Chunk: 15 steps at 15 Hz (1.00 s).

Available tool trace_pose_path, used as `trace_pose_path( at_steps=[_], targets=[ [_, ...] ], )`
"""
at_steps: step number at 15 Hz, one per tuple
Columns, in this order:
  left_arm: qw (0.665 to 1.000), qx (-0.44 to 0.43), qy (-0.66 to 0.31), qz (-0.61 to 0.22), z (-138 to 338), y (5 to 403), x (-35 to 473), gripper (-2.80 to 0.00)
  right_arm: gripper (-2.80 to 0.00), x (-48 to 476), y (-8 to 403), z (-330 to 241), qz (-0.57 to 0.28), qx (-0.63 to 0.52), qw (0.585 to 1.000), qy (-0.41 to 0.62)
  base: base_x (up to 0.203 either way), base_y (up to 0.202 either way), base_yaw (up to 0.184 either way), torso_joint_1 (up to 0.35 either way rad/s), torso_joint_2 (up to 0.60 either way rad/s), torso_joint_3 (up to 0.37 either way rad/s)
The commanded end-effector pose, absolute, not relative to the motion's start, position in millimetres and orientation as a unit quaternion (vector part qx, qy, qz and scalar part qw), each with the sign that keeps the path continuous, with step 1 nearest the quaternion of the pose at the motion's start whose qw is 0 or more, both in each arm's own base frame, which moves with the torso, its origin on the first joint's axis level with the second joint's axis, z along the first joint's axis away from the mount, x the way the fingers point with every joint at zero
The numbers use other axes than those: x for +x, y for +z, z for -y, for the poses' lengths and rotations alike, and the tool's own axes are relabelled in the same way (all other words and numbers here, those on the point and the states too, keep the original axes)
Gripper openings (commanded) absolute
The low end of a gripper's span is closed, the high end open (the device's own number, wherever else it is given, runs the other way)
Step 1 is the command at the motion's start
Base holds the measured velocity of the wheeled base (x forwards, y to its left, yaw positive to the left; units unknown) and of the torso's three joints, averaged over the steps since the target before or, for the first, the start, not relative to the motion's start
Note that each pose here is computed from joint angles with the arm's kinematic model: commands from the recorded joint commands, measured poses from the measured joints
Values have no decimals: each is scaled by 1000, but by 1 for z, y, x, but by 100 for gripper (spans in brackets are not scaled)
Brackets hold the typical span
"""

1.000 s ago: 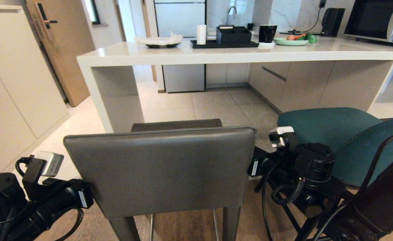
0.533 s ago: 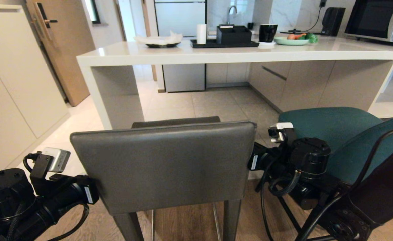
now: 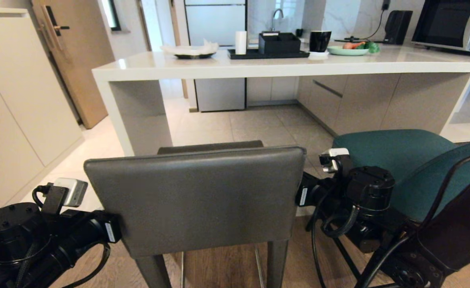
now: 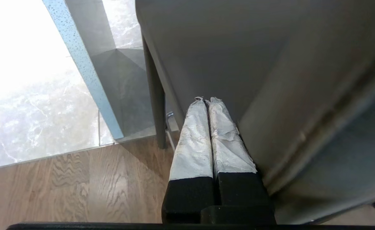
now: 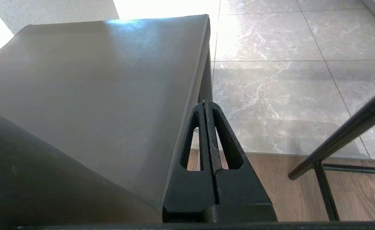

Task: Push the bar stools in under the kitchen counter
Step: Push the gray chair back under the dining table

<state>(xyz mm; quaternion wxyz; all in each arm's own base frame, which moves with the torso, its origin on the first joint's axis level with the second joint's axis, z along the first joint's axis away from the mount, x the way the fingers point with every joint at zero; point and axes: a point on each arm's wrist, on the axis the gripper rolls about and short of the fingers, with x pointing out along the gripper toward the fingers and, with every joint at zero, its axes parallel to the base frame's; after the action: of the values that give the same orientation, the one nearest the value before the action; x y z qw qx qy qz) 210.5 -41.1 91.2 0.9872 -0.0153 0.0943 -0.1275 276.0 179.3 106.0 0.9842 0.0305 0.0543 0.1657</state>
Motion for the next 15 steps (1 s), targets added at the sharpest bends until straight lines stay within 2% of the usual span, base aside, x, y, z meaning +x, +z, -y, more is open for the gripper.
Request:
trace_pose_path(
  at_steps=[1,4,12,15],
  targets=[
    [987,-15,-129,-96,43,89,214,-280,-280,277,107,-179,-49,34,985,164,143,0,0,-7,-3,14],
    [986,-16,-131,-97,43,89,213,-280,-280,277,107,-179,-48,34,985,164,178,0,2,-1,4,1],
    [984,-14,-147,-98,48,90,203,-280,-280,271,109,-187,-46,32,982,180,0,0,0,0,0,0],
    [975,-7,-191,-113,64,87,189,-280,-280,273,119,-193,-23,15,982,187,0,0,0,0,0,0]
  ],
)
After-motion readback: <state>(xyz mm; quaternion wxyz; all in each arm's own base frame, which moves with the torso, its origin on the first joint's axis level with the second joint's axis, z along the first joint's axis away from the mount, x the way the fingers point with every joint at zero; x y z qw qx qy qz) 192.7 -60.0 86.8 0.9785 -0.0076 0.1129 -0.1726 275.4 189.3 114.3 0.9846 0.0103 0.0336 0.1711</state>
